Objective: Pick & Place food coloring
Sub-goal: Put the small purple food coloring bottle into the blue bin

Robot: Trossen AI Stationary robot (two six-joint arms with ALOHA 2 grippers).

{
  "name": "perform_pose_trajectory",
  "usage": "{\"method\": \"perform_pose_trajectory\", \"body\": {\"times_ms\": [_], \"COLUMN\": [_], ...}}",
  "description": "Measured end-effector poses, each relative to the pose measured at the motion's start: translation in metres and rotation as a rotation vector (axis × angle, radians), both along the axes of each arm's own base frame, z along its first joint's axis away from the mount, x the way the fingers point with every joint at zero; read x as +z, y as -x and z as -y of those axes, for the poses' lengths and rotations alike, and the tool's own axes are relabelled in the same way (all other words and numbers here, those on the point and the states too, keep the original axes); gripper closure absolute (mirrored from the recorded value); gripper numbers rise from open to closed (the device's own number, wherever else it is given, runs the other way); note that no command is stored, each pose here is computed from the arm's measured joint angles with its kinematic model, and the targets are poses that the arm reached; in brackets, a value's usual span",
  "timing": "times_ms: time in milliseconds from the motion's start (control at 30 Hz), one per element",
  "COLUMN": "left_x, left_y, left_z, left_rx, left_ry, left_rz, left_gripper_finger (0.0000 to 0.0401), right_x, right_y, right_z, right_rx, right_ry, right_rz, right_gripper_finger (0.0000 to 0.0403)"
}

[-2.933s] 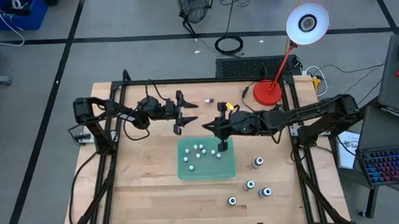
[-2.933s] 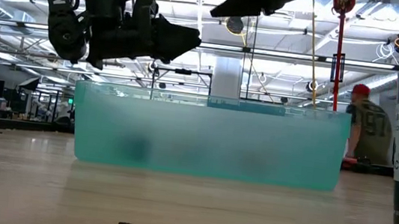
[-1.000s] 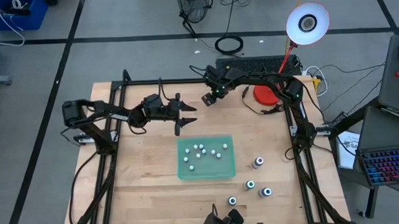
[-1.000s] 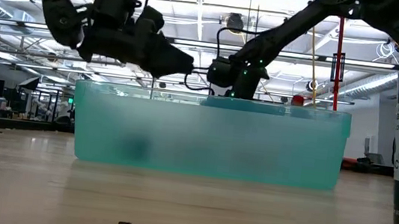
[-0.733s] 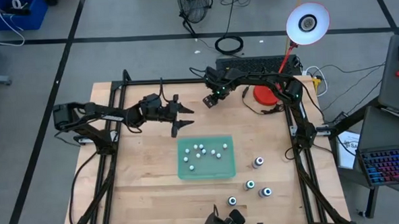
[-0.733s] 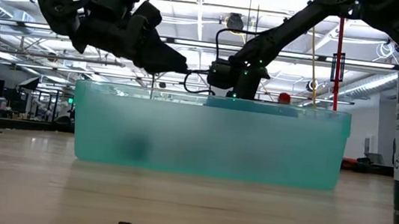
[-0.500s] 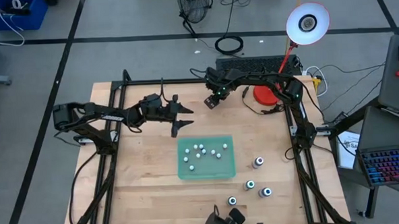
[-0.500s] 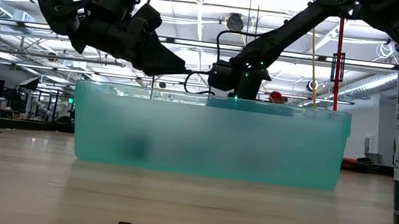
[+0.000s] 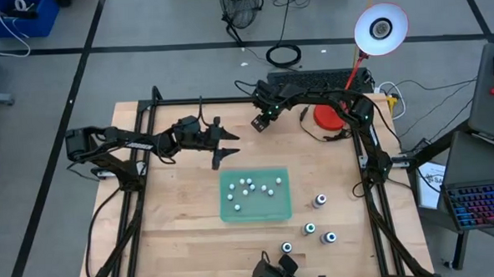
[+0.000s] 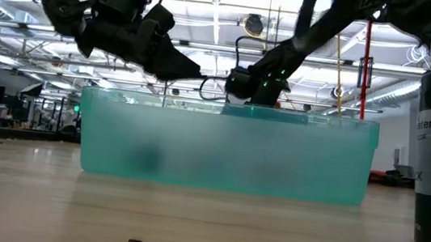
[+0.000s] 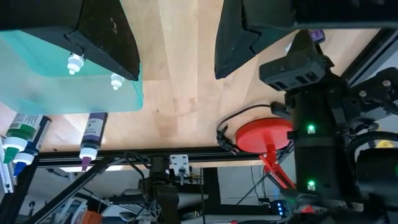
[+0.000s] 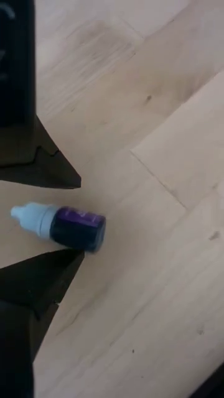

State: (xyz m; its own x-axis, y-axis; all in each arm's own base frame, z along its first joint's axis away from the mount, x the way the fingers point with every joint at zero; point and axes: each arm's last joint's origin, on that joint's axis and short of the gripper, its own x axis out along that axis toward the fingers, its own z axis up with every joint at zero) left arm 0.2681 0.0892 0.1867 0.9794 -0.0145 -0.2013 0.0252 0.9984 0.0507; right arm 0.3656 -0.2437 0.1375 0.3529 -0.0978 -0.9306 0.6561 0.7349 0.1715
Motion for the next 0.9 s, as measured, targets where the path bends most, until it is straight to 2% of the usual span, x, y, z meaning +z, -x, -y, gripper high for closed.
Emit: {"method": "perform_pose_trajectory", "body": {"times_ms": [433, 567, 733, 900], "left_x": [0.0, 0.0, -0.001, -0.005], "left_y": [0.0, 0.0, 0.0, 0.001], "left_z": [0.0, 0.0, 0.0, 0.0], "left_rx": [0.0, 0.001, 0.003, 0.022], "left_ry": [0.0, 0.0, 0.011, 0.021], "left_rz": [0.0, 0.0, -0.009, -0.048], "left_gripper_finger": [0.0192, 0.0192, 0.0192, 0.0192], "right_x": [-0.007, -0.008, 0.011, 0.071], "right_y": [0.004, 0.002, -0.003, -0.01], "right_z": [0.003, 0.0, -0.014, -0.045], "right_rx": [0.022, 0.076, 0.161, 0.271], "right_ry": [-0.022, -0.007, 0.035, 0.148], "right_rz": [-0.027, -0.032, -0.001, 0.117], "right_gripper_finger": [0.0351, 0.0359, 0.0359, 0.0359]}}
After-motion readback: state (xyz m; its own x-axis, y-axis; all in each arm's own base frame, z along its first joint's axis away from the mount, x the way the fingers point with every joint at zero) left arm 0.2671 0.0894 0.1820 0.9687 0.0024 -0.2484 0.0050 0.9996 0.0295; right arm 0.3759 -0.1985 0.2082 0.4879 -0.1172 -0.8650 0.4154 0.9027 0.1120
